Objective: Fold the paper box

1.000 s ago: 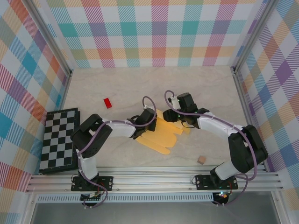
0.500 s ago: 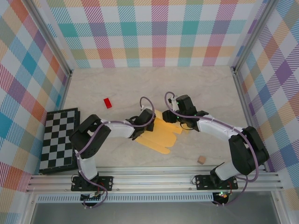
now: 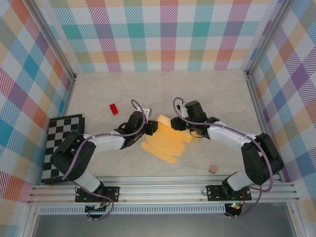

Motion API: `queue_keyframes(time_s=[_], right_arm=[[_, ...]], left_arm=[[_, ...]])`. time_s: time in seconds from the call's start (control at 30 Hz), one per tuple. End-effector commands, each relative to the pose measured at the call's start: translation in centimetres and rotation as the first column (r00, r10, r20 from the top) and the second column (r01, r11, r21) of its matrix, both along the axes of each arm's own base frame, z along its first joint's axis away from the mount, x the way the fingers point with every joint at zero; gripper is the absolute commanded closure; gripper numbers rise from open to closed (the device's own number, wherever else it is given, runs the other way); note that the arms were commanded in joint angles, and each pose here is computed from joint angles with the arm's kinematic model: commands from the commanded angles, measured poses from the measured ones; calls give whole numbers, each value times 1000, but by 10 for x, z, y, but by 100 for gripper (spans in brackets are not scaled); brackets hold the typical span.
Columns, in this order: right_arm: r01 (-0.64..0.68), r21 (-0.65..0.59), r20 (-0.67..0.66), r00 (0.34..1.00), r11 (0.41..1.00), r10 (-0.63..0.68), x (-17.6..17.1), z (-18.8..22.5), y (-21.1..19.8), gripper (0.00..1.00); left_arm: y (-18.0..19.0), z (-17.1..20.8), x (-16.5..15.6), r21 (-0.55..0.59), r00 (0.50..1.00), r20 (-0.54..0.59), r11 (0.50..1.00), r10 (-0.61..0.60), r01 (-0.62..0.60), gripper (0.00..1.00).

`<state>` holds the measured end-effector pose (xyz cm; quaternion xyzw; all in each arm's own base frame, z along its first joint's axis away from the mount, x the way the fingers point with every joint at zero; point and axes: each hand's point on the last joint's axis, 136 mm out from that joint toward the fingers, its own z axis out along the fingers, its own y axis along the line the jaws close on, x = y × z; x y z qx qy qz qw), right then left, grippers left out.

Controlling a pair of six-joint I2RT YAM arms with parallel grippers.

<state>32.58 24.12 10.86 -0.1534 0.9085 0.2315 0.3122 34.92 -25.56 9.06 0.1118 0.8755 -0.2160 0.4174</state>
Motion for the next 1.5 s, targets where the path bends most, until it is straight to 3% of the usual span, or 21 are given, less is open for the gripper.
queue_keyframes(time_s=[0.0, 0.33, 0.53, 0.63, 0.77, 1.0, 1.23, 1.47], right_arm=[[15, -105, -167, 985, 994, -33, -25, -43, -19, 58], [41, -78, -215, 975, 996, -57, -25, -41, -14, 59], [44, -57, -235, 970, 997, -56, -27, -42, -11, 59], [50, -50, -244, 968, 998, -61, -28, -42, -10, 59], [70, -92, -244, 966, 993, -90, -27, -45, -17, 59], [61, -153, -232, 968, 986, -96, -26, -53, -25, 58], [49, -159, -189, 979, 986, -79, -13, -24, -26, 51], [50, -152, -73, 995, 987, -62, 3, 45, -58, 43]], left_arm=[[-21, 8, 6, -55, 997, 55, 997, -55, 59, 56], [-31, -8, 8, -4, 995, 89, 999, -45, 45, 57], [-25, -12, 35, 17, 988, 135, 996, 82, -85, 61], [-29, -12, 40, 23, 983, 152, 994, 106, -111, 69], [-34, -10, 37, 38, 977, 169, 990, 130, -138, 93], [-26, -21, 24, 84, 978, 157, 984, 139, -154, 99], [-12, -19, 18, 158, 978, 159, 974, 135, -160, 100], [5, -23, 12, 222, 976, 143, 956, 164, -194, 100]])
